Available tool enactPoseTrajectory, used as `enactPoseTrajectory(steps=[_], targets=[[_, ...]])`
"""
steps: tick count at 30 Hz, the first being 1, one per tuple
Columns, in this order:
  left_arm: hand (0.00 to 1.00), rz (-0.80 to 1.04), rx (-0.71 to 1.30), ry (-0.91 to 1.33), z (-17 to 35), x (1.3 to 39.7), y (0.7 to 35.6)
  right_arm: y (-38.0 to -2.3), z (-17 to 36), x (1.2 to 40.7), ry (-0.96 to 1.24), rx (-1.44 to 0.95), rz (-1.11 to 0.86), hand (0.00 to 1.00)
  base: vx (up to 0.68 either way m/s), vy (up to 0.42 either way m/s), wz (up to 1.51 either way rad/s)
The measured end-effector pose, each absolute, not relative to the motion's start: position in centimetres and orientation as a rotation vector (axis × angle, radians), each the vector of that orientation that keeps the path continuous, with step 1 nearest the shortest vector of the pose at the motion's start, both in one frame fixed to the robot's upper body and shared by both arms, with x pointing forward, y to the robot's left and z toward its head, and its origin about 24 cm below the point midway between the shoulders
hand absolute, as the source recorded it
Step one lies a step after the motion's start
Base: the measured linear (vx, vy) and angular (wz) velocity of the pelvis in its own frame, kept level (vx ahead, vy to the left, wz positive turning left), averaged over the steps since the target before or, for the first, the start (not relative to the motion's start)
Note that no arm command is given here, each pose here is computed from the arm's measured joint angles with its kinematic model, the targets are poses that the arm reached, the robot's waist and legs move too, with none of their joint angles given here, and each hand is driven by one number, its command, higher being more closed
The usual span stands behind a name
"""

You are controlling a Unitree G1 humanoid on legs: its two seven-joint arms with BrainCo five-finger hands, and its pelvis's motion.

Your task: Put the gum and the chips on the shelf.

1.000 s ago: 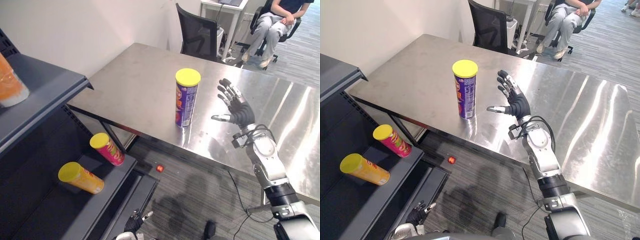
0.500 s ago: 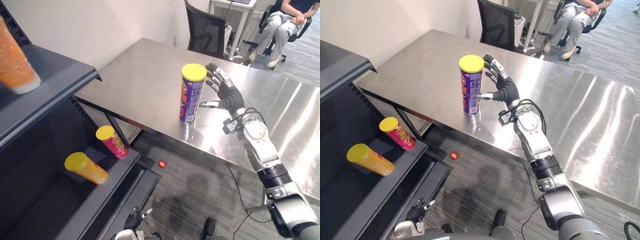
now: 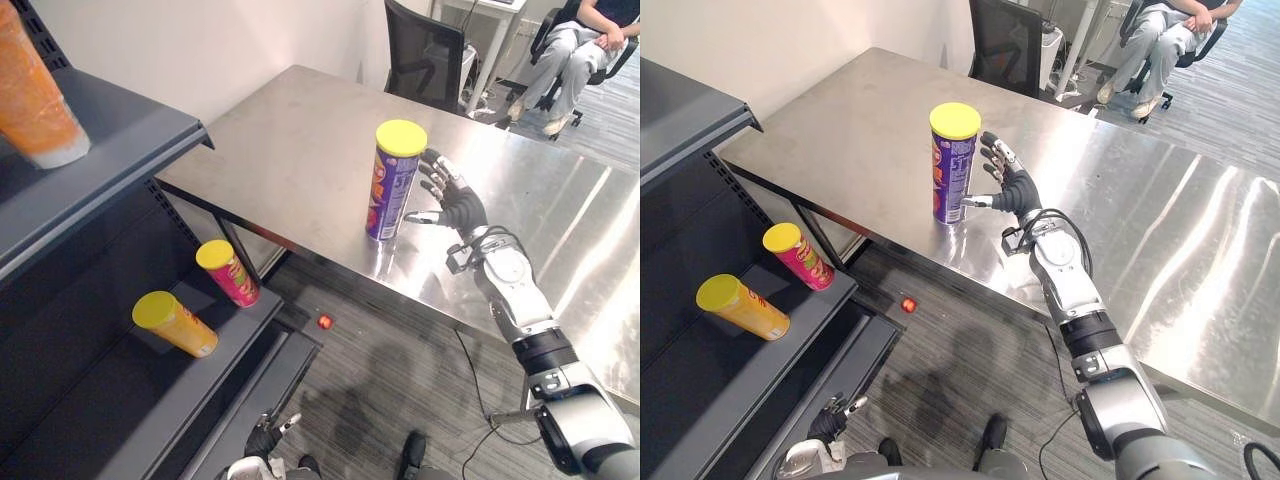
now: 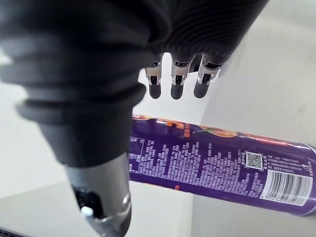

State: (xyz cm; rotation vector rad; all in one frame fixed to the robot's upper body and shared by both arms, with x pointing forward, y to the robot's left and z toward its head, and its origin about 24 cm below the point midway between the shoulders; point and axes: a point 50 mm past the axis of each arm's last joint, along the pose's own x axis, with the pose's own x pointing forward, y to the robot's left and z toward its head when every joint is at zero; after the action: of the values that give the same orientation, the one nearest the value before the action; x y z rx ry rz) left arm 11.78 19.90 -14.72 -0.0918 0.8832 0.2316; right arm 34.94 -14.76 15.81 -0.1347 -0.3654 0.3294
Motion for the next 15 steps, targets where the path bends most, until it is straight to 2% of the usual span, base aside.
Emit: enactPoseTrajectory(steps=[15], targets=[[0.0, 0.228, -0.091, 0.866, -14.5, 12.1, 19.8, -14.8, 16.9, 36.2, -0.351, -0.065, 0.323, 0.0, 0.0, 0.0, 0.0]])
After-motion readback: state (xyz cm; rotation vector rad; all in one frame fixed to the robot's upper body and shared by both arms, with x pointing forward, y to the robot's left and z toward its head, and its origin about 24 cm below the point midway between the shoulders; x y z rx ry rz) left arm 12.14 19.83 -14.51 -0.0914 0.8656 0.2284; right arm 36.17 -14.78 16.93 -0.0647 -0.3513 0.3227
